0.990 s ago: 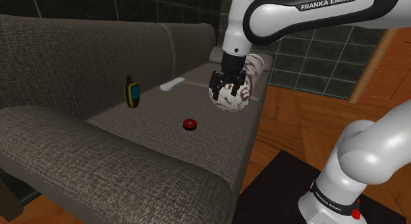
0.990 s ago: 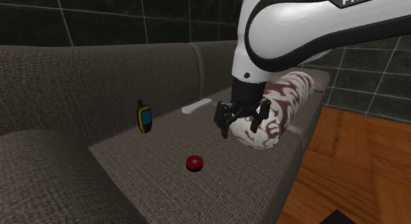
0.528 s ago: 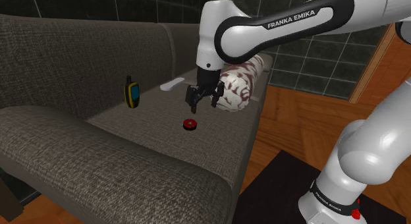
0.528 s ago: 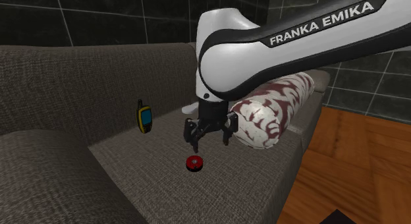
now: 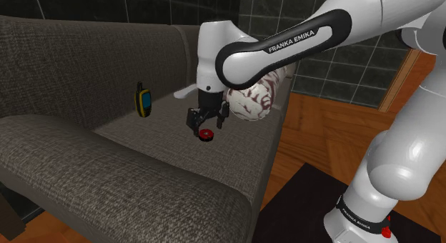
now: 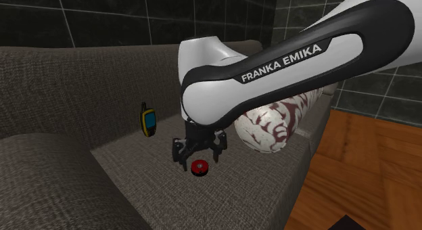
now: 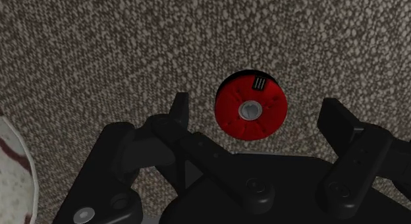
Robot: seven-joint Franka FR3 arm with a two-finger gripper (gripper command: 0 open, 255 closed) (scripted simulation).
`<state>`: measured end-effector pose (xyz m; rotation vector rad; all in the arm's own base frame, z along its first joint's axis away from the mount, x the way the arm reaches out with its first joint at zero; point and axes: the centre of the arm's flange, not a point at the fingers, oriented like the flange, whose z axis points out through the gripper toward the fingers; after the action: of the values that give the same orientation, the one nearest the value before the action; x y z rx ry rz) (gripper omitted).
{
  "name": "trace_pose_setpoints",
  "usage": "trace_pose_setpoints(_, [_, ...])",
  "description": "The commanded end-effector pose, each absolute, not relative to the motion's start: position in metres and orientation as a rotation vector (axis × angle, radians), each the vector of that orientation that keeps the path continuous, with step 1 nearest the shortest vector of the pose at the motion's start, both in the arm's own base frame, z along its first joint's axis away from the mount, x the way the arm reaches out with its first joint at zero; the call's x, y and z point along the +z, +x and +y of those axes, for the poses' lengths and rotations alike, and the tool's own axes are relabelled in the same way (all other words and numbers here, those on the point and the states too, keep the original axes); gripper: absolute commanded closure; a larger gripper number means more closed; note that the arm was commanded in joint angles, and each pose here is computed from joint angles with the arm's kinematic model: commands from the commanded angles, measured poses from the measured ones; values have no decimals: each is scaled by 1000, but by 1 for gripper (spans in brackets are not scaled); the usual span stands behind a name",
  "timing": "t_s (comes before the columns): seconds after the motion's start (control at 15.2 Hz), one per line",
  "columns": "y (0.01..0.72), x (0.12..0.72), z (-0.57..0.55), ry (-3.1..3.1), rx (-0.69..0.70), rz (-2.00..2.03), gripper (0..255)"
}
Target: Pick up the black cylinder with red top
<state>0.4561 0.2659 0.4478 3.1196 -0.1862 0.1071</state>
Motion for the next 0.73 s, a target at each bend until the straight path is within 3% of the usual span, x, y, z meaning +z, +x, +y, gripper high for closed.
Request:
trace_pose_setpoints(0.0, [456,437,266,3120,108,-186,0])
trace_pose_setpoints(0.2, [456,429,266,3120,108,-186,0])
trace_pose_setpoints(0.26, [456,429,266,3120,108,-186,255])
trace_pose_setpoints(0.66, [456,429,266,3120,108,-186,255])
